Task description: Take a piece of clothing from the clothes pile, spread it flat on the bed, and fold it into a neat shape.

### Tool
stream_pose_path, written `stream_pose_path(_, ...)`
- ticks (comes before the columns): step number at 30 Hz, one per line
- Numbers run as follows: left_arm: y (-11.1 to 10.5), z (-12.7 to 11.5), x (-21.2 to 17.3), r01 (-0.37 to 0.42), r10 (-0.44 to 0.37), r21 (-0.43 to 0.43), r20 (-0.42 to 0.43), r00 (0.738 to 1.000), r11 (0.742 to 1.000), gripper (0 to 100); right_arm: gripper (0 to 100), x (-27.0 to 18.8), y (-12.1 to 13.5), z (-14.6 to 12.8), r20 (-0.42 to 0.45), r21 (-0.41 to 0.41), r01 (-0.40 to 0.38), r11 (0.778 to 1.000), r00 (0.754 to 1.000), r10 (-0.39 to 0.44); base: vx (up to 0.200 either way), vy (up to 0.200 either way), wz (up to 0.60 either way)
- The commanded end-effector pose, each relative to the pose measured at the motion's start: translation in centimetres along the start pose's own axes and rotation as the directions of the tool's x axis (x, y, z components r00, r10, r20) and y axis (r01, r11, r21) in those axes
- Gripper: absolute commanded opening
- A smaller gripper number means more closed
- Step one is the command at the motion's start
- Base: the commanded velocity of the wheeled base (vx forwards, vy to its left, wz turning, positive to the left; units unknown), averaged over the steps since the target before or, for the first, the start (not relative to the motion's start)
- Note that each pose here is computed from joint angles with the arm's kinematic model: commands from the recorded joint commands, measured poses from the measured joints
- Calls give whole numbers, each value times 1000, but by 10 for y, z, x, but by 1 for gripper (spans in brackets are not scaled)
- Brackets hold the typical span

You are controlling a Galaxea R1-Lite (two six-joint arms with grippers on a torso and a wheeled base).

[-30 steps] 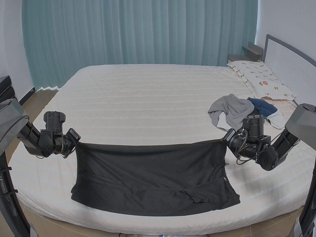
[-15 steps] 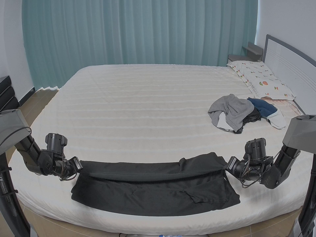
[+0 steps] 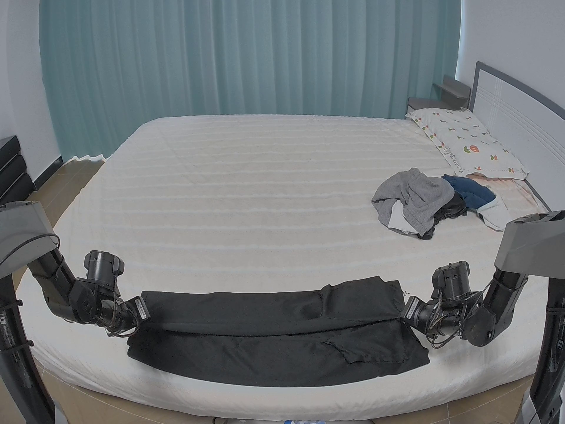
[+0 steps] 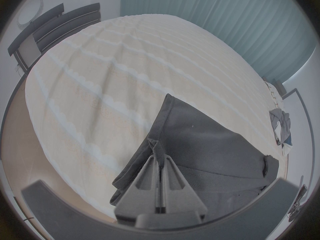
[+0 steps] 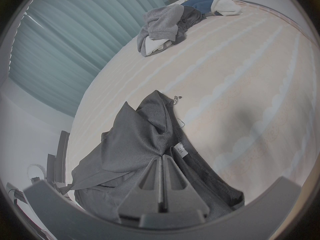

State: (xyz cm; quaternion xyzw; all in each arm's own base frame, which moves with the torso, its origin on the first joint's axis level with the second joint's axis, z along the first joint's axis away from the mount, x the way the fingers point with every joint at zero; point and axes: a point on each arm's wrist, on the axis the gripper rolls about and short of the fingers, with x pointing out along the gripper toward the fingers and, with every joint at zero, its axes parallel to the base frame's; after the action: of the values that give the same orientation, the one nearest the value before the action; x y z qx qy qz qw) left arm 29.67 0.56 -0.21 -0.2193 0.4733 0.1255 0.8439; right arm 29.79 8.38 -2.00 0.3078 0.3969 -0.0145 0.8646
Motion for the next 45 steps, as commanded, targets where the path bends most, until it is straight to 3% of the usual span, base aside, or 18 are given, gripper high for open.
stream_pose_path(1, 4, -9, 0, -17, 18, 39, -30, 999, 999, 0, 0, 1, -2, -2, -7, 2, 9, 1000, 1000, -9, 0, 0, 0)
stream_pose_path(9, 4, -10, 0, -19, 21, 44, -37, 999, 999, 0, 0, 1, -4, -5, -21, -1, 15, 1000, 1000, -15, 0, 0, 0)
stream_pose_path(10, 5, -11, 0, -24, 26, 44, -47, 999, 999, 100, 0, 1, -4, -5, -21, -1, 15, 1000, 1000, -15, 0, 0, 0)
stream_pose_path(12, 5, -12, 0, -27, 29, 44, -52, 998, 999, 100, 0, 2, -4, -6, -24, 0, 16, 1000, 1000, -16, 0, 0, 0)
stream_pose_path(13, 5, -11, -1, -26, 28, 44, -51, 998, 999, 100, 100, 3, -4, -7, -25, 0, 17, 1000, 1000, -17, 0, 0, 0)
stream_pose_path(22, 6, -1, -14, -7, 7, 13, 4, 1000, 1000, 100, 100, -19, 8, 26, 102, 32, -90, 995, 991, 86, 0, 0, 0)
stream_pose_path(28, 4, 28, -16, 36, -30, -74, 89, 996, 997, 100, 100, -25, 7, 41, 114, 48, -151, 987, 983, 145, 0, 0, 0)
stream_pose_path(29, -2, 39, -11, 62, -47, -135, 116, 992, 989, 100, 100, -21, 6, 46, 121, 70, -156, 985, 982, 147, 0, 0, 0)
stream_pose_path(36, -12, 46, 29, 64, -50, -164, 85, 995, 984, 100, 100, -2, -6, 49, 98, 195, -186, 963, 981, 170, 0, 0, 0)
stream_pose_path(42, -11, 44, 42, 58, -46, -179, 70, 996, 982, 100, 100, 8, -19, 49, 120, 241, -209, 948, 975, 185, 0, 0, 0)
stream_pose_path(43, -11, 45, 44, 61, -49, -178, 72, 996, 982, 0, 100, 7, -21, 50, 123, 249, -208, 946, 976, 182, 0, 0, 0)
stream_pose_path(45, -13, 48, 45, 66, -52, -179, 79, 996, 982, 0, 100, 7, -23, 51, 120, 260, -208, 943, 976, 183, 0, 0, 0)
